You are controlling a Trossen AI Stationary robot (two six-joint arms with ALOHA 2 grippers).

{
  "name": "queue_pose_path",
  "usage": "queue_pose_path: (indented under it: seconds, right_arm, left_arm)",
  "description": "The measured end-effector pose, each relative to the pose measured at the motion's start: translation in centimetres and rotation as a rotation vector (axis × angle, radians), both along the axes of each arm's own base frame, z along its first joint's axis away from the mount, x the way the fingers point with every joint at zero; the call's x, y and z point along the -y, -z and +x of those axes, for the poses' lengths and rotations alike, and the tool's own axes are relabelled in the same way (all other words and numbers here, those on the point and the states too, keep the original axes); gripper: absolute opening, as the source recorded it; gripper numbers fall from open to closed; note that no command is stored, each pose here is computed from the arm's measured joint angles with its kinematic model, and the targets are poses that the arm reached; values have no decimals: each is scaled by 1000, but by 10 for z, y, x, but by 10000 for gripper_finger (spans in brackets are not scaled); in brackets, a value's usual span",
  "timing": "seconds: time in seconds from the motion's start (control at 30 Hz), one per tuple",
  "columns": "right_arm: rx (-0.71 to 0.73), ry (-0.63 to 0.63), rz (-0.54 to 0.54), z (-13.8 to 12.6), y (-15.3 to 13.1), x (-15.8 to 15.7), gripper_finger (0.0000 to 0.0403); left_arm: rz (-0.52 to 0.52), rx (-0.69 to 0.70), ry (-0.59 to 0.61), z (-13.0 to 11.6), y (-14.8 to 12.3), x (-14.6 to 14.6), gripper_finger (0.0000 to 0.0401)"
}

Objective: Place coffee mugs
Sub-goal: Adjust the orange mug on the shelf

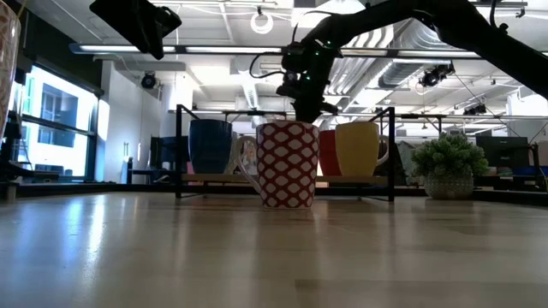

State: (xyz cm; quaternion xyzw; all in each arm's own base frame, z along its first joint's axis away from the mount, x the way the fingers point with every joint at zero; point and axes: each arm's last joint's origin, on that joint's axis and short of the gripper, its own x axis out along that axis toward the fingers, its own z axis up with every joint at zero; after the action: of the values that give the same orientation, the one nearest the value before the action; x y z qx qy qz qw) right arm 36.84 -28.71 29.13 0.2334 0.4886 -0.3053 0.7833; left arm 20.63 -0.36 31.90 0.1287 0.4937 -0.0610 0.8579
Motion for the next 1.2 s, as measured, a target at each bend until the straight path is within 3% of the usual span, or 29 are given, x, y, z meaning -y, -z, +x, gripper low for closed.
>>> queue_pose_path:
  seconds: [0.33,0.5,1.2]
  right_arm:
    - [-57,-26,21,-2,9,2,0]
    - [-113,-48,61,3,29,3,0]
    - [-134,-71,46,0,29,9,0]
  left_arm:
    - [-1,-1,-3,0,0,0,120]
    - [-10,-12,-18,-1,1,0,120]
    - [-11,-19,-28,-2,1,0,120]
